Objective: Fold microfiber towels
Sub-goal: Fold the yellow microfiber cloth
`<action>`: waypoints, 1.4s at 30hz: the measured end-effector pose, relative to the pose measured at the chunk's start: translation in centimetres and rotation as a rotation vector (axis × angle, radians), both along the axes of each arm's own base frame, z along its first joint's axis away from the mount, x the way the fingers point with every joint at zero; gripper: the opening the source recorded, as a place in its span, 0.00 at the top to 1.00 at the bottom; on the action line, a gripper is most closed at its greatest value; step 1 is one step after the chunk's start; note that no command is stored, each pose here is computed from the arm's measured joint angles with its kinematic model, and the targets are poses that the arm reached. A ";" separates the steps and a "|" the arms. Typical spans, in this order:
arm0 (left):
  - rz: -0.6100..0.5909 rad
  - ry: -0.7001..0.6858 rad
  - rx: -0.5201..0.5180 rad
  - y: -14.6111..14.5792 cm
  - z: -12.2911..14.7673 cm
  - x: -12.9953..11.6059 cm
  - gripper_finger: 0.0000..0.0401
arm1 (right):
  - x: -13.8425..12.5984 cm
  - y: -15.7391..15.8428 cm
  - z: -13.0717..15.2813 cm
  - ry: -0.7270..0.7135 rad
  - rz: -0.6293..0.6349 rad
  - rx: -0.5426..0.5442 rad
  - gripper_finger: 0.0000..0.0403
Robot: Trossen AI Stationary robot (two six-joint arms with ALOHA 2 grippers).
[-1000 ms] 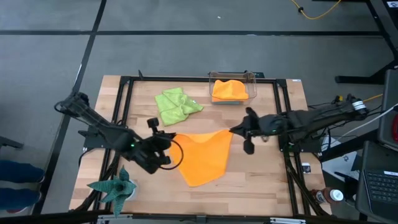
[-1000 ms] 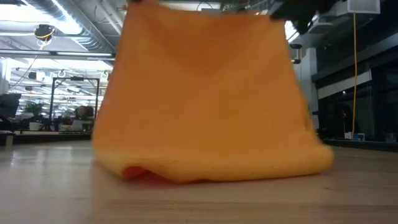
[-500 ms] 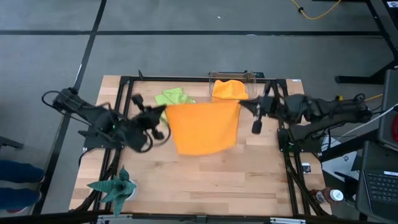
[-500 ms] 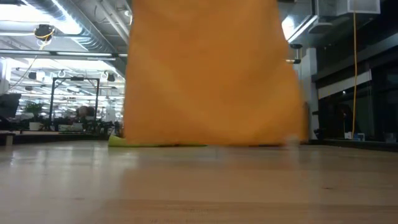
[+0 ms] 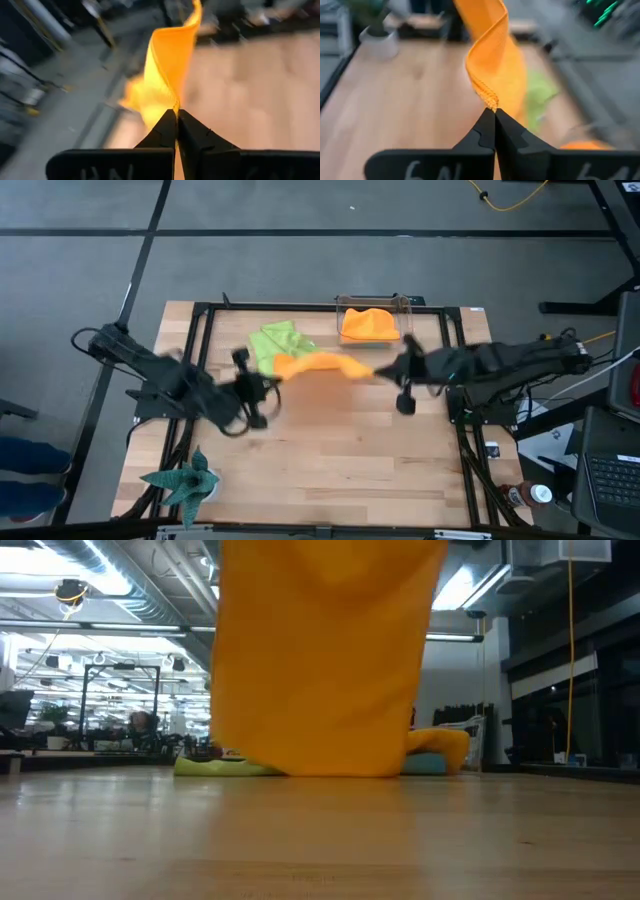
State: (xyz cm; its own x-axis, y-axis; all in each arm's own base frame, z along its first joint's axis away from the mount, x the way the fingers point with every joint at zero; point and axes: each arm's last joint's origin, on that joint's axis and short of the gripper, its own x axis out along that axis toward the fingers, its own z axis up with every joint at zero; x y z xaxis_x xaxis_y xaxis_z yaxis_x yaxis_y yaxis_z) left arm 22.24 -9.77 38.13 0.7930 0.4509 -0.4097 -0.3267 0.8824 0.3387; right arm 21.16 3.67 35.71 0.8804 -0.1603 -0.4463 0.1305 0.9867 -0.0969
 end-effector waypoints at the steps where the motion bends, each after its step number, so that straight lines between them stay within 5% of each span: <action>1: -0.014 0.021 -0.031 -0.8 -1.2 0.2 1.00 | 0.2 0.6 -1.1 0.031 0.025 0.035 1.00; 11: -0.107 0.065 -0.309 -11.5 -12.1 2.0 1.00 | -0.2 7.9 -10.5 0.185 0.196 0.350 1.00; 18: -0.156 0.095 -0.335 -16.2 -19.1 4.2 1.00 | 0.2 10.8 -17.1 0.181 0.175 0.521 1.00; 26: -0.003 0.172 -0.161 -11.4 -18.0 5.2 1.00 | 3.1 8.7 -16.0 0.144 0.080 0.290 1.00; 31: 0.115 0.304 -0.080 -6.7 -16.7 5.4 1.00 | 4.5 5.3 -15.1 0.167 -0.101 0.097 1.00; 42: 0.272 0.542 -0.018 0.7 -19.2 6.4 1.00 | 6.2 -1.6 -17.7 0.319 -0.346 0.002 1.00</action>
